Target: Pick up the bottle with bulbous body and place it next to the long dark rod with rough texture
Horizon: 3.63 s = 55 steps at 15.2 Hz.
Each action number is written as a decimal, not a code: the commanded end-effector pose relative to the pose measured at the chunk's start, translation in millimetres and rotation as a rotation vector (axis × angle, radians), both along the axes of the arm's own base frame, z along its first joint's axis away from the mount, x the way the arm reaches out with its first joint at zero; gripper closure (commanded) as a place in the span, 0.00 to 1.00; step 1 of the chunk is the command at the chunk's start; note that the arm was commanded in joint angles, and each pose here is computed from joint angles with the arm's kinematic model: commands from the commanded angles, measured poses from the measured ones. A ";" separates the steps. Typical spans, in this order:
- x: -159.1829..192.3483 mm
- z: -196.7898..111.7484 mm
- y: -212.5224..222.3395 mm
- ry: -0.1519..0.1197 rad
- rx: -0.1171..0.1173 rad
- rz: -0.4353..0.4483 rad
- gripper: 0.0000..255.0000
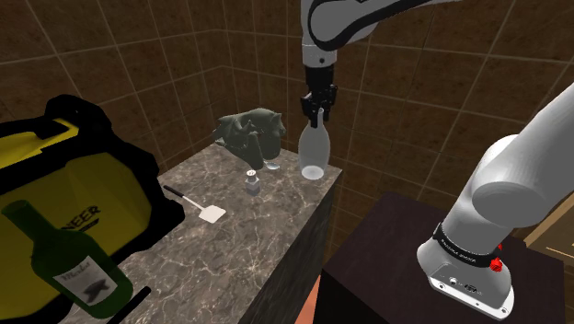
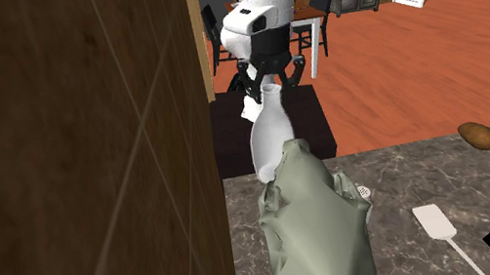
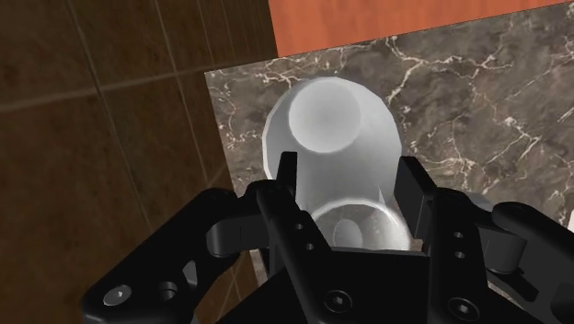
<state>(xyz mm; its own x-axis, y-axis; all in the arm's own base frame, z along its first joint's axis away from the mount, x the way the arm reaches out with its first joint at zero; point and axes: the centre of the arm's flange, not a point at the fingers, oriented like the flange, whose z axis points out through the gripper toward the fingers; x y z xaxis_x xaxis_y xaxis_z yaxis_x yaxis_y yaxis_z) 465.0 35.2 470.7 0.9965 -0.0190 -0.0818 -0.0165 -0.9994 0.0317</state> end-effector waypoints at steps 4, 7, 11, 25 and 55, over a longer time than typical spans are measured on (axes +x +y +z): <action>0.1 28.1 0.0 0.000 0.000 0.000 1.00; 0.1 43.9 0.0 0.000 0.000 0.000 1.00; 0.1 65.0 0.0 0.000 0.000 0.000 1.00; 0.1 138.9 0.0 0.000 0.000 0.000 1.00; -7.8 261.9 35.1 0.000 0.000 0.000 1.00</action>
